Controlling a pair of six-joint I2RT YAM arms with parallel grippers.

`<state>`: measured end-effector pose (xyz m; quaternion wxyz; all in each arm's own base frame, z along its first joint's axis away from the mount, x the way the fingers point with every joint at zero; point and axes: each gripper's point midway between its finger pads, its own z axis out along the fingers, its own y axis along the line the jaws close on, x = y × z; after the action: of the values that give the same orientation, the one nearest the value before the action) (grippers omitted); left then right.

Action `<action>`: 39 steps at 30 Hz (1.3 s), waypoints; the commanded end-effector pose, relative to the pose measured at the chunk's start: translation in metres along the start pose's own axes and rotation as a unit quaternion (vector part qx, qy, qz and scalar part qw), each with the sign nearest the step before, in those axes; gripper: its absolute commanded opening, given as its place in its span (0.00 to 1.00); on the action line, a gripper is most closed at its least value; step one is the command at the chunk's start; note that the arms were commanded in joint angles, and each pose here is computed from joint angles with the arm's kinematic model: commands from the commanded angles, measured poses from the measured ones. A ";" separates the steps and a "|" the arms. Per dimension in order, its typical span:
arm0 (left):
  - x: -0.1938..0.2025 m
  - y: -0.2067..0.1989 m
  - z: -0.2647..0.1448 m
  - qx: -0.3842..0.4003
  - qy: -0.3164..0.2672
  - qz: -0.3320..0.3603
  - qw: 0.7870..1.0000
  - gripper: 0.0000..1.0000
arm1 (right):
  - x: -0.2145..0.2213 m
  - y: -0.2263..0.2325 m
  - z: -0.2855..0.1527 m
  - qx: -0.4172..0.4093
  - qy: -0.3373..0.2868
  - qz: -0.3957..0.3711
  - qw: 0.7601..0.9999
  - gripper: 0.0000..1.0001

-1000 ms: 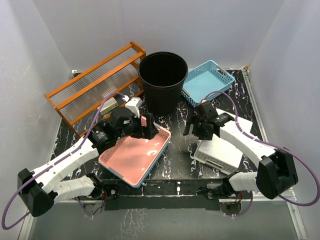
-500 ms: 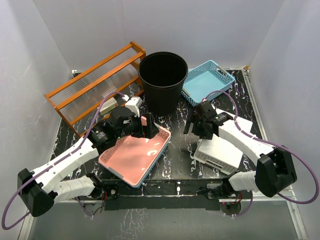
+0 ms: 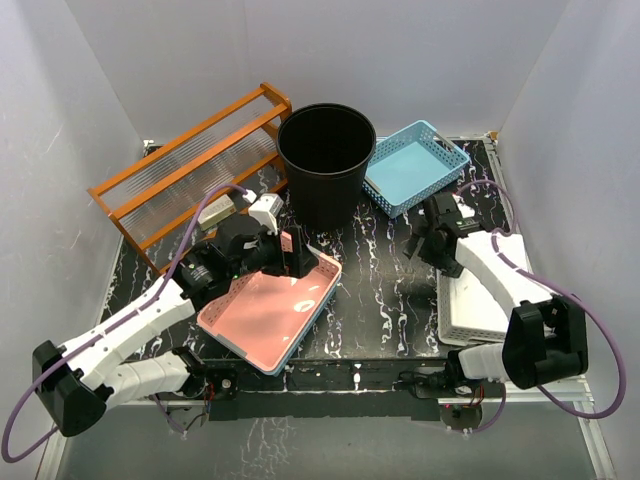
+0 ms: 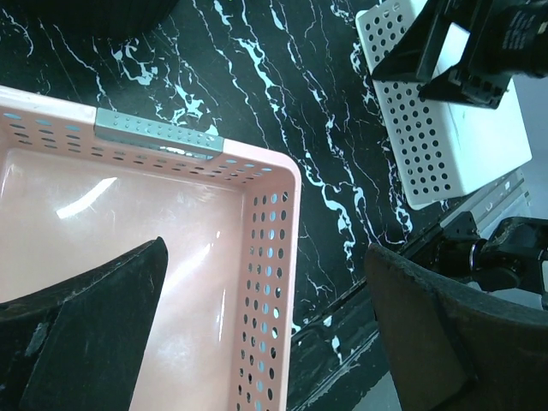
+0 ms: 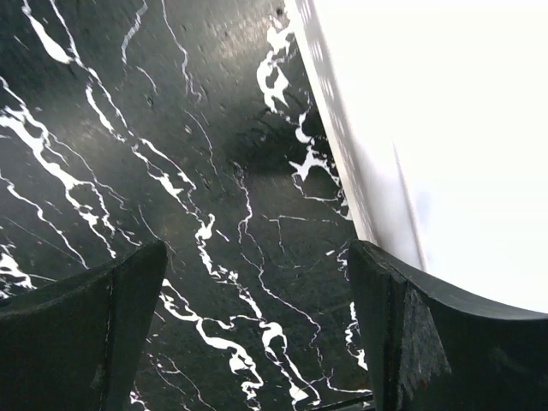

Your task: Turn the large container upside down

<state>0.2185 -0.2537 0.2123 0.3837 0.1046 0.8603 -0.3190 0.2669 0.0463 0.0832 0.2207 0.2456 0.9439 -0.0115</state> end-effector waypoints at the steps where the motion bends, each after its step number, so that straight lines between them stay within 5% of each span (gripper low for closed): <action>1: 0.000 -0.002 -0.005 0.014 -0.011 0.002 1.000 0.99 | -0.058 0.017 -0.024 -0.028 -0.089 0.025 0.995 0.86; 8: 0.010 0.004 -0.007 0.018 -0.013 0.008 1.000 0.99 | -0.131 0.073 -0.025 -0.096 -0.121 0.072 0.985 0.85; 19: 0.006 0.006 -0.022 0.009 -0.013 0.038 0.999 0.99 | -0.179 0.093 0.058 -0.052 -0.093 0.142 0.984 0.80; 29: 0.012 0.002 -0.021 0.030 -0.007 0.047 0.998 0.99 | -0.194 0.051 0.088 -0.002 -0.089 0.142 0.986 0.66; 39: -0.001 -0.005 -0.022 0.033 -0.016 0.057 0.998 0.99 | -0.228 -0.001 0.061 0.049 -0.141 0.163 0.975 0.68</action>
<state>0.2012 -0.2408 0.2002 0.3887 0.1559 0.8527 -0.3123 0.4592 -0.0528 0.0705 0.2772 0.4061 0.8699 -0.0401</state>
